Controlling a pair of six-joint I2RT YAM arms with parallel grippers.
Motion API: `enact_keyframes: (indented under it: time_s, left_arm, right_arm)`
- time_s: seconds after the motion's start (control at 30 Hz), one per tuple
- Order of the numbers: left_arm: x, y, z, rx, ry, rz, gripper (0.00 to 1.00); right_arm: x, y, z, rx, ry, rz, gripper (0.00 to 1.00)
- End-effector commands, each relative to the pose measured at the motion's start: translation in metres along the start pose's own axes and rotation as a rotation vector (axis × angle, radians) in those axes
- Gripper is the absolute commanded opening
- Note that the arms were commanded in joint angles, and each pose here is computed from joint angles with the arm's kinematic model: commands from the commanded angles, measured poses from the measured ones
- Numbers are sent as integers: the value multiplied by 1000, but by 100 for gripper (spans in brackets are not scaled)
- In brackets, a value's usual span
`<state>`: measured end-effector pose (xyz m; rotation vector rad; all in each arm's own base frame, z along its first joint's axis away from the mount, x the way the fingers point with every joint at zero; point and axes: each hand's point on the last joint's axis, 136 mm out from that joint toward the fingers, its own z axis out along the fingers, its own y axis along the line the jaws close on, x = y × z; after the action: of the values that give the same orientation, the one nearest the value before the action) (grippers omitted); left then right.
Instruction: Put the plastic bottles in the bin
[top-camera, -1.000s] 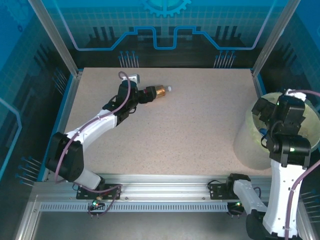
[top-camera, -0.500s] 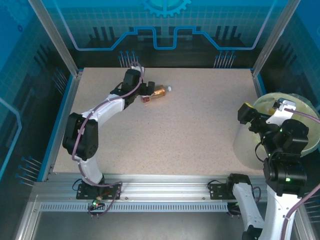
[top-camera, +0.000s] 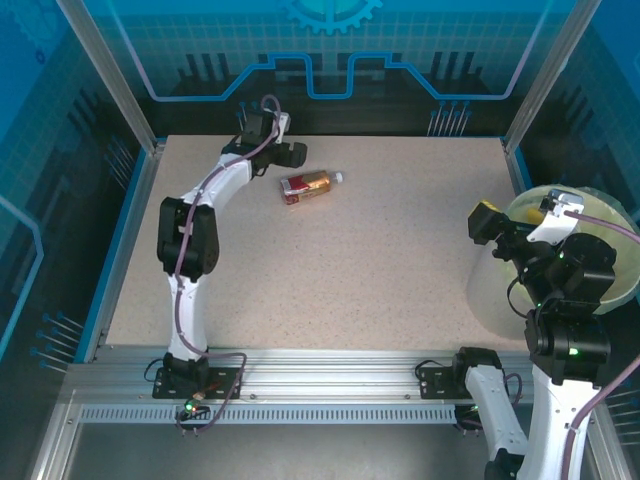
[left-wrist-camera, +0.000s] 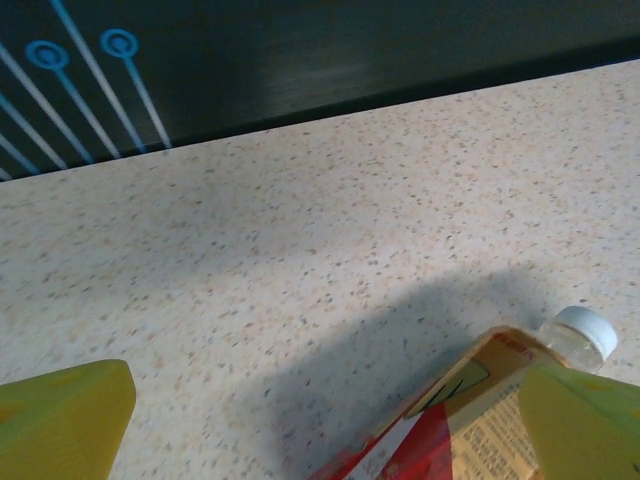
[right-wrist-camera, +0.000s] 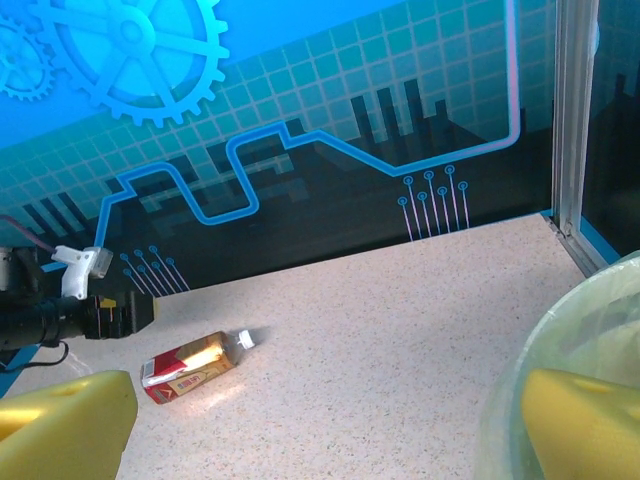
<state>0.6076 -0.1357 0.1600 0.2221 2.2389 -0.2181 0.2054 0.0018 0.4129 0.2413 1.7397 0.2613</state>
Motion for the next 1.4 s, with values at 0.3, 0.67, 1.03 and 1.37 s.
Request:
enact_keyframes:
  time_s: [0.3, 0.67, 1.03, 1.37]
  left_arm:
    - [42, -26, 37, 288, 202, -202, 99]
    - [67, -44, 27, 392, 227, -217, 99]
    - [95, -47, -11, 299, 231, -58, 99]
    - [127, -54, -3, 63, 323, 252, 99]
  right_arm:
    - [-2, 9, 1, -50, -6, -10, 100]
    - [17, 70, 10, -440, 99, -7, 100]
    - [23, 67, 20, -420, 116, 6, 100]
    - [24, 65, 21, -399, 119, -5, 100]
